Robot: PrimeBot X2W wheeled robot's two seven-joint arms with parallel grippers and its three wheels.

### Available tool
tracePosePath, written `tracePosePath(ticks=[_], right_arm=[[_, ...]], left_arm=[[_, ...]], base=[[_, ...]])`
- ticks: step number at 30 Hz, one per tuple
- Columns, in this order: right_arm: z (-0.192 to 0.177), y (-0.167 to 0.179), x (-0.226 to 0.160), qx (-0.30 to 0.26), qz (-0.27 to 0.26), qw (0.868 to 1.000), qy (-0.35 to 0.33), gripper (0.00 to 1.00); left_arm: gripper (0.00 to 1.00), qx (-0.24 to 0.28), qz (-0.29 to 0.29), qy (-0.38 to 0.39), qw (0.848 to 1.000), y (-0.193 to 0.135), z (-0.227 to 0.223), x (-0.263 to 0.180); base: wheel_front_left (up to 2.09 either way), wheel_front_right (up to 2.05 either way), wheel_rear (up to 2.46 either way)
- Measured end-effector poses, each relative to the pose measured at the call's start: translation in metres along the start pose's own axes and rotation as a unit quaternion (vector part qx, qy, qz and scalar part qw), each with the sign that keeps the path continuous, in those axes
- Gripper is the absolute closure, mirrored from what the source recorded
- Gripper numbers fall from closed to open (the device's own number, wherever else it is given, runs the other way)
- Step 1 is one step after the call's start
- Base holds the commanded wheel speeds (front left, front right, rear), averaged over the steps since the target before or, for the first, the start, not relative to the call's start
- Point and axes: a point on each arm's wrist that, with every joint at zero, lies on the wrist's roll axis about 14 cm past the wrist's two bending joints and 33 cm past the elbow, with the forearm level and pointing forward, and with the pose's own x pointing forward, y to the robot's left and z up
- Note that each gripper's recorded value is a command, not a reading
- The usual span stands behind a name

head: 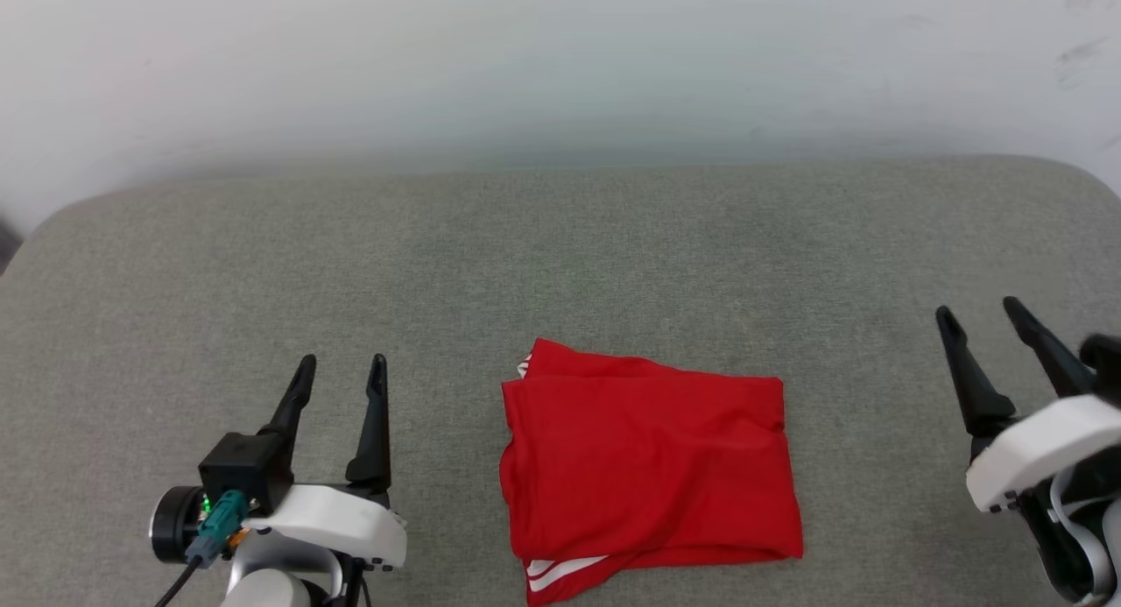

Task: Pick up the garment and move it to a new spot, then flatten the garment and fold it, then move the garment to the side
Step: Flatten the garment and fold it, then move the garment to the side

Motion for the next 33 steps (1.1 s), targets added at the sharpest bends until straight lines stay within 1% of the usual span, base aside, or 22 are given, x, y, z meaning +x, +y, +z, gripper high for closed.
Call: tracePosePath(ticks=[4, 8, 14, 21, 27, 31, 33], right_arm=[[0.016, -0.009, -0.020, 0.004, -0.036, 0.998, -0.059, 0.00], [0.018, 0.002, -0.041, 0.011, -0.043, 0.996, -0.081, 0.00], [0.009, 0.011, -0.061, 0.017, -0.047, 0.996, -0.069, 0.00], [0.013, 0.019, -0.060, 0.024, -0.040, 0.996, -0.071, 0.00], [0.013, 0.019, -0.059, 0.026, -0.041, 0.997, -0.065, 0.00], [0.006, 0.009, -0.058, 0.040, -0.056, 0.997, -0.046, 0.00], [-0.009, -0.008, -0.059, 0.073, -0.078, 0.994, -0.010, 0.00]], left_arm=[[0.00, 0.007, 0.011, -0.001, 1.000, 0.006, 0.001, -0.002], [0.00, 0.018, 0.019, 0.003, 1.000, 0.009, -0.002, -0.014], [0.00, 0.022, 0.032, 0.011, 0.999, 0.016, -0.007, -0.027], [0.00, 0.025, 0.036, 0.012, 0.999, 0.017, -0.007, -0.032], [0.00, 0.024, 0.038, 0.012, 0.999, 0.018, -0.008, -0.033], [0.00, 0.022, 0.041, 0.014, 0.999, 0.020, -0.010, -0.031], [0.00, 0.022, 0.045, 0.013, 0.999, 0.022, -0.009, -0.029]], base=[[0.00, 0.00, 0.00], [0.00, 0.00, 0.00], [0.00, 0.00, 0.00], [0.00, 0.00, 0.00], [0.00, 0.00, 0.00], [0.00, 0.00, 0.00], [0.00, 0.00, 0.00]])
